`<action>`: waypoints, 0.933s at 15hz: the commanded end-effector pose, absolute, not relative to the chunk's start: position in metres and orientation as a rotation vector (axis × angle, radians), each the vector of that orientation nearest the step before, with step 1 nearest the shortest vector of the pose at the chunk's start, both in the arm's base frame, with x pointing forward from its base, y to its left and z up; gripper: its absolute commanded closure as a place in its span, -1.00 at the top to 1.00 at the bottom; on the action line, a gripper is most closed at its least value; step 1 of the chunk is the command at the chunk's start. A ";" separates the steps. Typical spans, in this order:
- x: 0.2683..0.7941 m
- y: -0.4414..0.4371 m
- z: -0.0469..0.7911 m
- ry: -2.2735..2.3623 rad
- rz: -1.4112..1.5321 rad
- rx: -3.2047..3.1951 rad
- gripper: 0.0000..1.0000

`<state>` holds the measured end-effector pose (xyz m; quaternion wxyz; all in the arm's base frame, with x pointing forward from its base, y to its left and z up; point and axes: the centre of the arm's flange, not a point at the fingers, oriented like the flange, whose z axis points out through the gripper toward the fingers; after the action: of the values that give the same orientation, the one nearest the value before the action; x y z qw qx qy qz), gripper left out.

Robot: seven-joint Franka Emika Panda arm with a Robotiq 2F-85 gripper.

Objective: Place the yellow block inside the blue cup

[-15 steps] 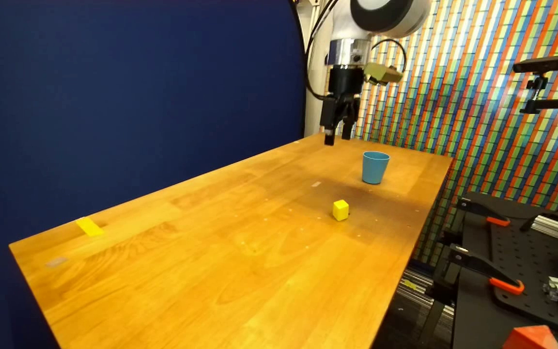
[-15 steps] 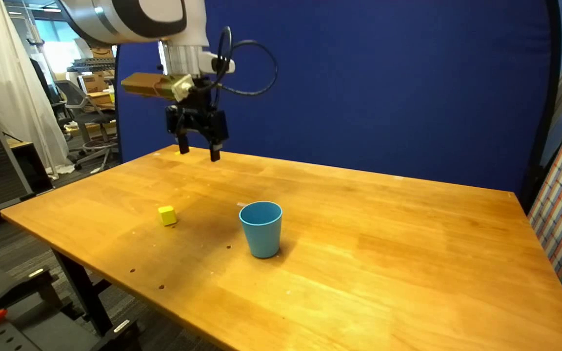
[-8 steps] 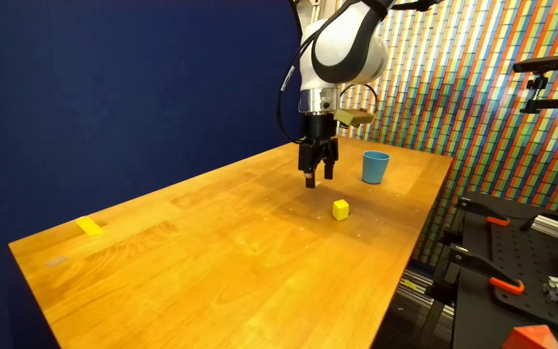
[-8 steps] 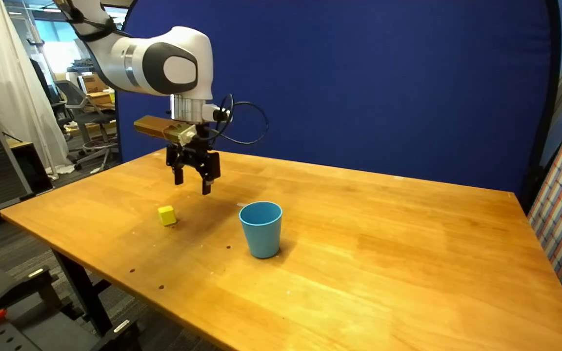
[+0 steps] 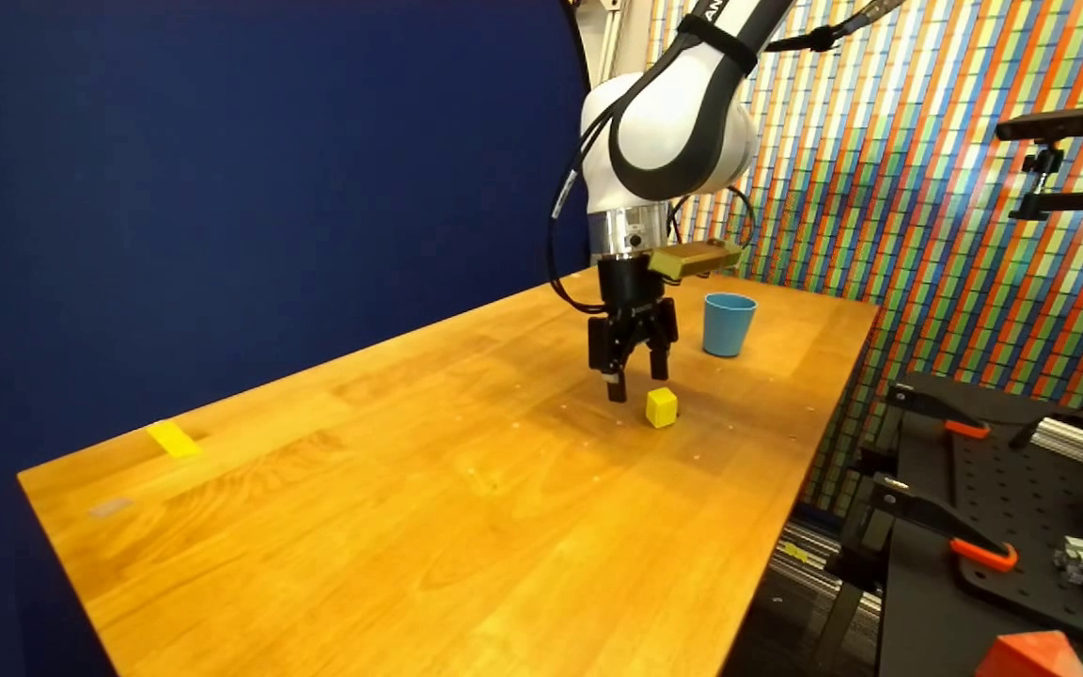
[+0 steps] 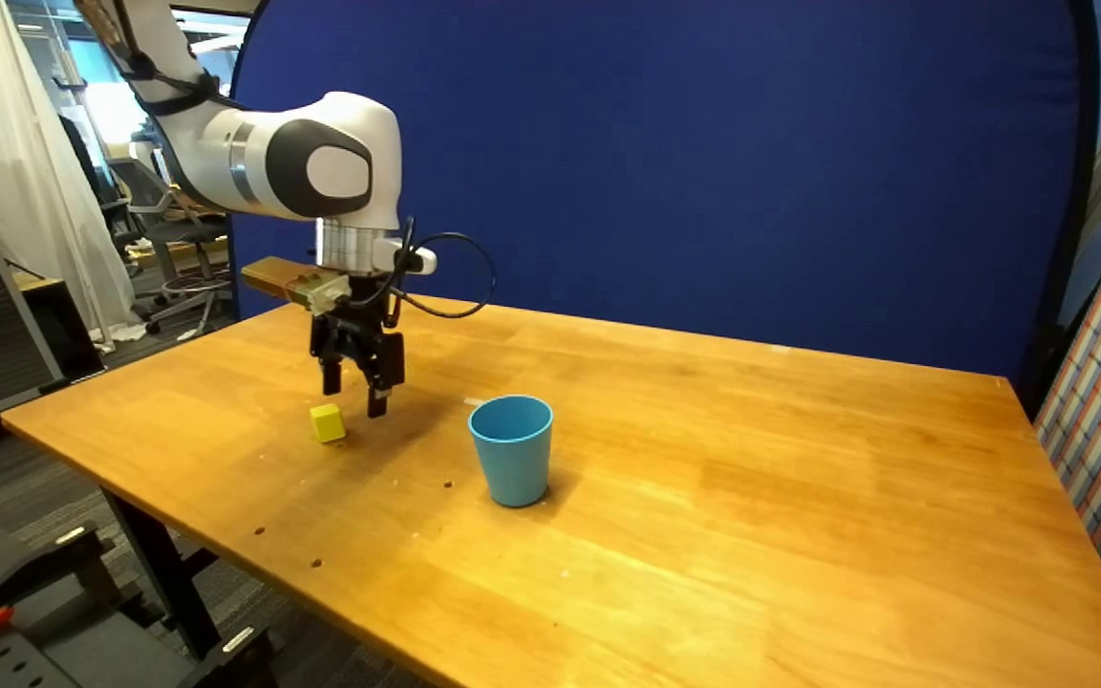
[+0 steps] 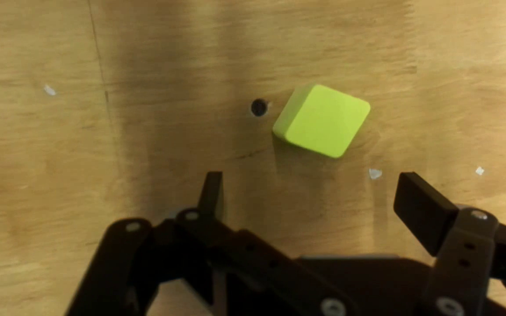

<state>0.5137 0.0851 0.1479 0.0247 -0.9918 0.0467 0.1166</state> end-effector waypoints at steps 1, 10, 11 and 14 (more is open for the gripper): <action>0.490 0.087 0.149 0.233 0.390 -3.057 1.00; 0.485 0.076 0.140 0.363 0.451 -3.067 -0.16; 0.486 0.072 0.144 0.392 0.446 -3.073 -0.29; 0.498 0.042 0.167 0.542 0.384 -3.091 -0.78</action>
<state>0.4905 0.0679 0.1372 0.0083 -0.9818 0.1276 0.1403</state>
